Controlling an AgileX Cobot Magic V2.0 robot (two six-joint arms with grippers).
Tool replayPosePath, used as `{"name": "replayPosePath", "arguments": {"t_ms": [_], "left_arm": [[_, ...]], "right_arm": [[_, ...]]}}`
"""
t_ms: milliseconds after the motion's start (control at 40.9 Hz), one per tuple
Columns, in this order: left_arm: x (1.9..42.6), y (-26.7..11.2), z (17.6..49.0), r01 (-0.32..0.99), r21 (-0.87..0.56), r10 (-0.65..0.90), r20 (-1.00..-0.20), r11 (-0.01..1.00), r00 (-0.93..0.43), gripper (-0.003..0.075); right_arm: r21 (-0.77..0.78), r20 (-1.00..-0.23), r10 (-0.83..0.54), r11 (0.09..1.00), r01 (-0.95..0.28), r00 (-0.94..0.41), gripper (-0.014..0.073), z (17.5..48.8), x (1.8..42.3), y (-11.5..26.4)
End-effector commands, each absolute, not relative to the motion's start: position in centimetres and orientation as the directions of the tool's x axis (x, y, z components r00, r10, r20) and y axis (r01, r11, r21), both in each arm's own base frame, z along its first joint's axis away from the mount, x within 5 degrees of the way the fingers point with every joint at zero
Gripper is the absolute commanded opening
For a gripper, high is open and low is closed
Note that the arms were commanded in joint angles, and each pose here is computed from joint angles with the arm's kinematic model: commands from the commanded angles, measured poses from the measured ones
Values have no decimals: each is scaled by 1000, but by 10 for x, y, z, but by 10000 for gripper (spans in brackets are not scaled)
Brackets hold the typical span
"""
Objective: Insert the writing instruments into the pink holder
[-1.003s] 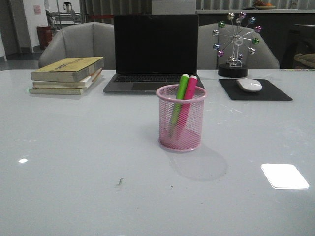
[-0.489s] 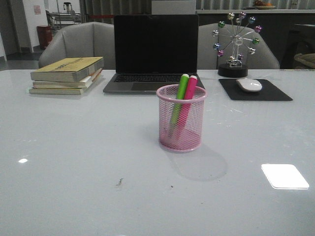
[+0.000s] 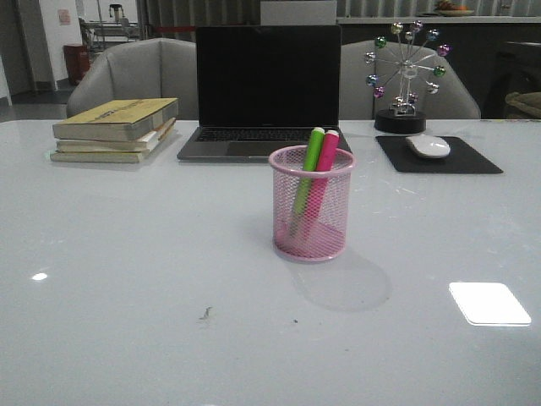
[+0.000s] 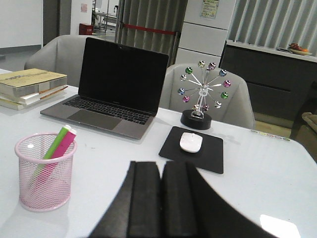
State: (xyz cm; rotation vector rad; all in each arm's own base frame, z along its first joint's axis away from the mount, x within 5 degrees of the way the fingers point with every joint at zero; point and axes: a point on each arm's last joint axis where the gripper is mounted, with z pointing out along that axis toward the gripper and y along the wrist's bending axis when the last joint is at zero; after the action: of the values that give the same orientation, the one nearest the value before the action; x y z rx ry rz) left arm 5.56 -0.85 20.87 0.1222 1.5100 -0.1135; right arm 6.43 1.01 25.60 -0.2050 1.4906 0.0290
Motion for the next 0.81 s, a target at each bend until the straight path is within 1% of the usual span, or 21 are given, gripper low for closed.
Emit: {"name": "replayPosePath", "arguments": {"t_ms": [0,783], "left_arm": [[54,-8,210,151,-8,-21,-996,988,84,91],[54,-8,209,152,-14,-25,-997,988,76,91]], "right_arm": [[-129,-978,-106,984,-121,181,67,272,63,9],[-129,-978,-106,984,-121,181,67,272,63,9]]}}
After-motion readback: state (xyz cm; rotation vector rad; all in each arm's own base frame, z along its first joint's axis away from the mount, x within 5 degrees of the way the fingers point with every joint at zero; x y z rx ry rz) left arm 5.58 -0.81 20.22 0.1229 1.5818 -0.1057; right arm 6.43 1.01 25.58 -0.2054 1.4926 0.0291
